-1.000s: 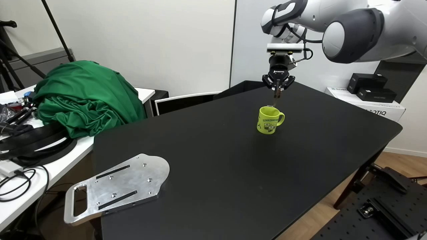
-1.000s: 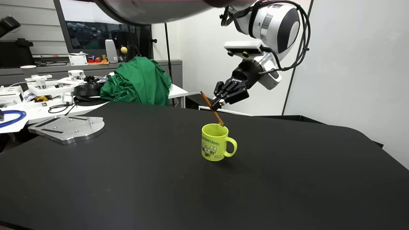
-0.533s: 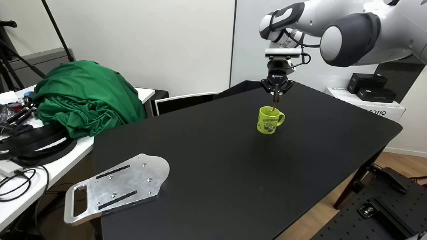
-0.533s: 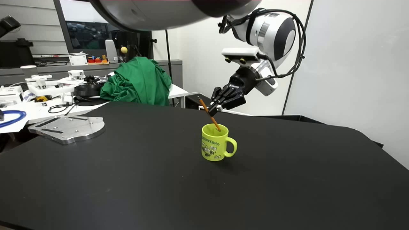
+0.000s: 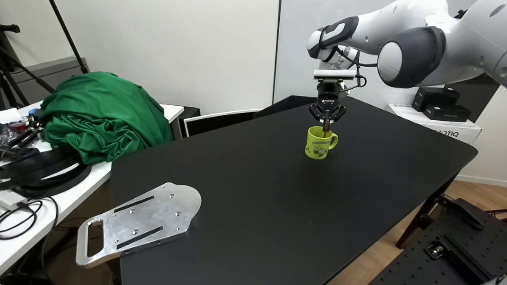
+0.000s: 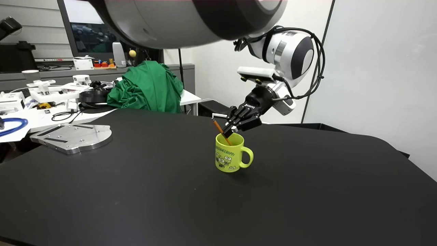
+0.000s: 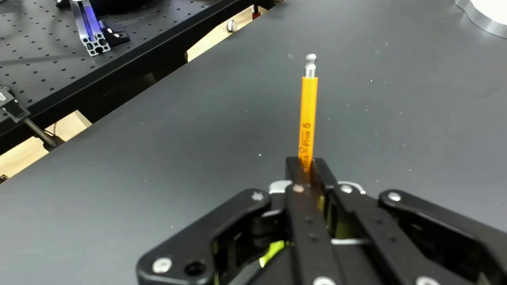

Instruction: Put the orange object in the yellow mug

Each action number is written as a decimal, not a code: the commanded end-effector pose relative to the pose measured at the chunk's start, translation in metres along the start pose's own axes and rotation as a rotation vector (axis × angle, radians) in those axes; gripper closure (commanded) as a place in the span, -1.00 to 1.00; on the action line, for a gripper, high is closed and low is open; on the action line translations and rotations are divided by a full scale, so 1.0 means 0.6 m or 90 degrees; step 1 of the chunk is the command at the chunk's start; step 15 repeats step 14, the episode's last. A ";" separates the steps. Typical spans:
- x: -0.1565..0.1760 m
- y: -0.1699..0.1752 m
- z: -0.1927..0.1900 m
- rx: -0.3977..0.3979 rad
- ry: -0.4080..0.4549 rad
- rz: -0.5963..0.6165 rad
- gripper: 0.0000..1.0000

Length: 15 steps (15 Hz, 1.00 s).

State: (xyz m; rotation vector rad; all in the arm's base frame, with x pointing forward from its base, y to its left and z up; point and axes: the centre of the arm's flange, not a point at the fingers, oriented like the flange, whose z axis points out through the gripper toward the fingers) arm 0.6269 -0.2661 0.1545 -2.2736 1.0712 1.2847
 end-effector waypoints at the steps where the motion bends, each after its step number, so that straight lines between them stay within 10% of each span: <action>1: 0.004 -0.012 -0.019 0.007 -0.003 -0.002 0.31; 10: -0.289 -0.038 -0.107 0.007 0.090 -0.201 -0.90; 11: -0.211 -0.062 -0.124 0.016 0.071 -0.164 -0.52; 15: -0.277 -0.066 -0.157 0.010 0.101 -0.198 -0.89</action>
